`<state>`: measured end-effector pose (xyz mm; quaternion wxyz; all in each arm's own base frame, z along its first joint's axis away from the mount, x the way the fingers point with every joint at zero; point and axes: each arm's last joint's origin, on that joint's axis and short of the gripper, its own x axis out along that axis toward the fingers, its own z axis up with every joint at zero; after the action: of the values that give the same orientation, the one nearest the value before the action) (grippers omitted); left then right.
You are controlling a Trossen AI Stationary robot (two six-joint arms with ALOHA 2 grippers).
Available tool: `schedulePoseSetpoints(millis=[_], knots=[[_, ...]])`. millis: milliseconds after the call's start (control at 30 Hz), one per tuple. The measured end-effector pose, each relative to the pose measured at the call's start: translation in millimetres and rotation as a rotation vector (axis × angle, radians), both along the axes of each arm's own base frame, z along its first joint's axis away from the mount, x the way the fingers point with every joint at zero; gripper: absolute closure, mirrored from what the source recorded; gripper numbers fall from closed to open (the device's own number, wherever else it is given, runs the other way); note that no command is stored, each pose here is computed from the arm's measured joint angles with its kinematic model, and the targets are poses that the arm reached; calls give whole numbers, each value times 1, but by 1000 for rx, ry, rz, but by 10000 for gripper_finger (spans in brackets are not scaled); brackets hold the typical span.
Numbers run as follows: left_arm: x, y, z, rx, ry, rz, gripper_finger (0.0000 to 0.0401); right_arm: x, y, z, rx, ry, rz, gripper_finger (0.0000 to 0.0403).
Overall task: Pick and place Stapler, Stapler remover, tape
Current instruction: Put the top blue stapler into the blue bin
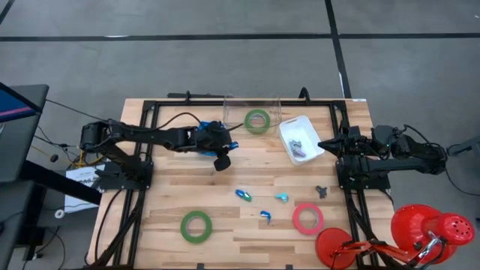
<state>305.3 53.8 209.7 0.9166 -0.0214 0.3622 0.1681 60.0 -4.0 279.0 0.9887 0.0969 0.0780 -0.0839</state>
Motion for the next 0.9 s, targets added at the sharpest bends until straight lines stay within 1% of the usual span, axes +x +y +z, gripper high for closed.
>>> schedulePoseSetpoints(millis=[167,300,367,600,700,900], knots=[[-11,-1,4,-8,65,5,309,0,0,0,0,0,0,403],[-24,-1,14,22,96,40,309,0,0,0,0,0,0,403],[-30,0,21,40,92,62,309,0,0,0,0,0,0,403],[-46,12,36,46,68,124,309,0,0,0,0,0,0,403],[-49,18,35,42,89,151,309,0,0,0,0,0,0,403],[-55,29,22,12,202,199,309,0,0,0,0,0,0,403]])
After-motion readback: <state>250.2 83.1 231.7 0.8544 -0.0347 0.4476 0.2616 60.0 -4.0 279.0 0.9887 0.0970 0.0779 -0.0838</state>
